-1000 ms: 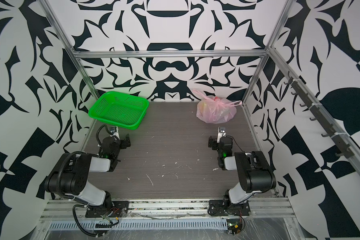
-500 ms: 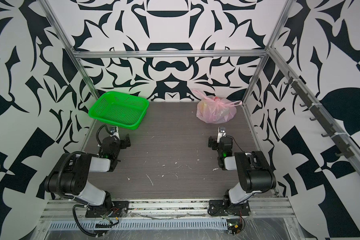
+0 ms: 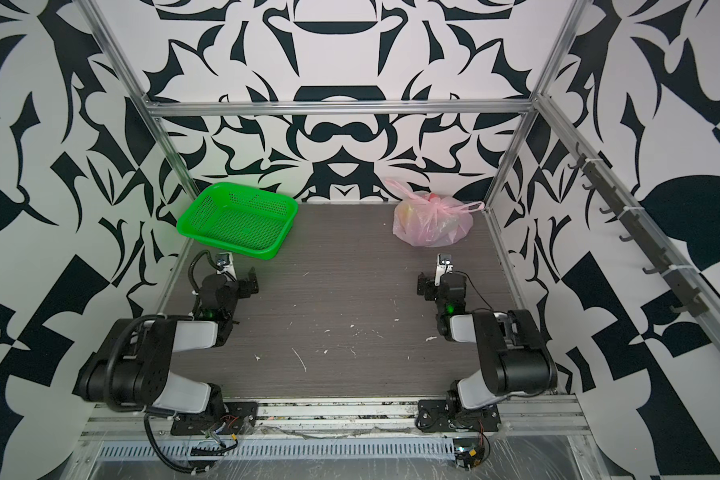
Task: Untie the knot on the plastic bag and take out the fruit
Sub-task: 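Raise both grippers from rest toward the green basket and pink bag, then grasp the green basket rim with the left gripper while the right gripper approaches the bag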
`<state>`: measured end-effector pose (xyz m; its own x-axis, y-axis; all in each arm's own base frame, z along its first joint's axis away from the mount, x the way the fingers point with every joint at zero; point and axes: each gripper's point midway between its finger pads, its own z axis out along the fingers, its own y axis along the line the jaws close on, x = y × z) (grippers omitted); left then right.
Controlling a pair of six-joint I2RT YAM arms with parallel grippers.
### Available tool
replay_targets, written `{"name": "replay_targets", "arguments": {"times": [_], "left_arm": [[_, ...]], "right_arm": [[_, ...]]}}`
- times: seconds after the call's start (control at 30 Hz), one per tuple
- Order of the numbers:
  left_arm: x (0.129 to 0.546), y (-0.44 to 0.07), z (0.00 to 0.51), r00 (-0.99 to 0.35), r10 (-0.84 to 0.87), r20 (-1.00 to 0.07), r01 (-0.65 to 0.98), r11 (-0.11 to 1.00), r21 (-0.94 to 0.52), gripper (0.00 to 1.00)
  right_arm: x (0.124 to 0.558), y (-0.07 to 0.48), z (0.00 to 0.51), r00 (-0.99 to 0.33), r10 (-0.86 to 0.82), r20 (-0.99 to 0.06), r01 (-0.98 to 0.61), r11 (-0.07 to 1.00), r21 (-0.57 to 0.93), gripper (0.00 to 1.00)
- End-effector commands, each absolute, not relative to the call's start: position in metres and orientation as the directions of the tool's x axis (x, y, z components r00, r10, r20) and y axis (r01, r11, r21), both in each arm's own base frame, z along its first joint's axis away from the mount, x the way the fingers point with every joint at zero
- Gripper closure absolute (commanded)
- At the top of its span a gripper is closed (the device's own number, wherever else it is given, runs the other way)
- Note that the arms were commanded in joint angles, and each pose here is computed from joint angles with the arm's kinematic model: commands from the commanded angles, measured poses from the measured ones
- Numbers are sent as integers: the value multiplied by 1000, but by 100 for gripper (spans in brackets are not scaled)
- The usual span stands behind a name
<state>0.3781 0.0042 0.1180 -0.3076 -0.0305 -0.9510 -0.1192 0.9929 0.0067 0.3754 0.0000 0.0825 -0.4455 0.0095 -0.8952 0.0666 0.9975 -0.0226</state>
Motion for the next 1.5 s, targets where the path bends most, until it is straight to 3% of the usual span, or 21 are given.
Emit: {"name": "replay_targets", "arguments": {"times": [0.0, 0.03, 0.13, 0.2, 0.3, 0.43, 0.7, 1.03, 1.47], "left_arm": [[369, 21, 168, -298, -126, -946, -236, 970, -55, 1], [360, 29, 177, -318, -194, -928, -301, 949, -95, 1], [334, 64, 201, -197, -371, -908, -519, 825, -224, 1], [330, 64, 210, -178, -426, -887, -481, 824, -299, 1], [325, 60, 216, -233, -488, -841, -489, 806, -333, 1], [327, 44, 205, -400, -558, -727, -510, 794, -330, 1], [358, 22, 182, -562, -643, -520, -563, 758, -328, 1], [408, 11, 156, -539, -751, -381, -585, 659, -473, 0], [469, 19, 119, -476, -815, -330, -623, 578, -528, 20]], "right_arm": [[375, -20, 130, -423, 133, -896, 230, 972, 36, 0], [370, -27, 139, -409, 186, -894, 288, 955, 67, 0], [351, -39, 157, -370, 331, -868, 407, 898, 169, 0], [341, -32, 166, -382, 361, -851, 381, 900, 210, 0], [338, -17, 180, -411, 395, -822, 330, 905, 270, 0], [339, 1, 192, -470, 411, -781, 269, 910, 316, 0], [347, 45, 214, -516, 289, -806, 147, 957, 248, 0], [352, 79, 214, -562, 183, -807, 31, 979, 201, 5], [349, 96, 213, -575, 157, -803, -33, 976, 214, 12]]}}
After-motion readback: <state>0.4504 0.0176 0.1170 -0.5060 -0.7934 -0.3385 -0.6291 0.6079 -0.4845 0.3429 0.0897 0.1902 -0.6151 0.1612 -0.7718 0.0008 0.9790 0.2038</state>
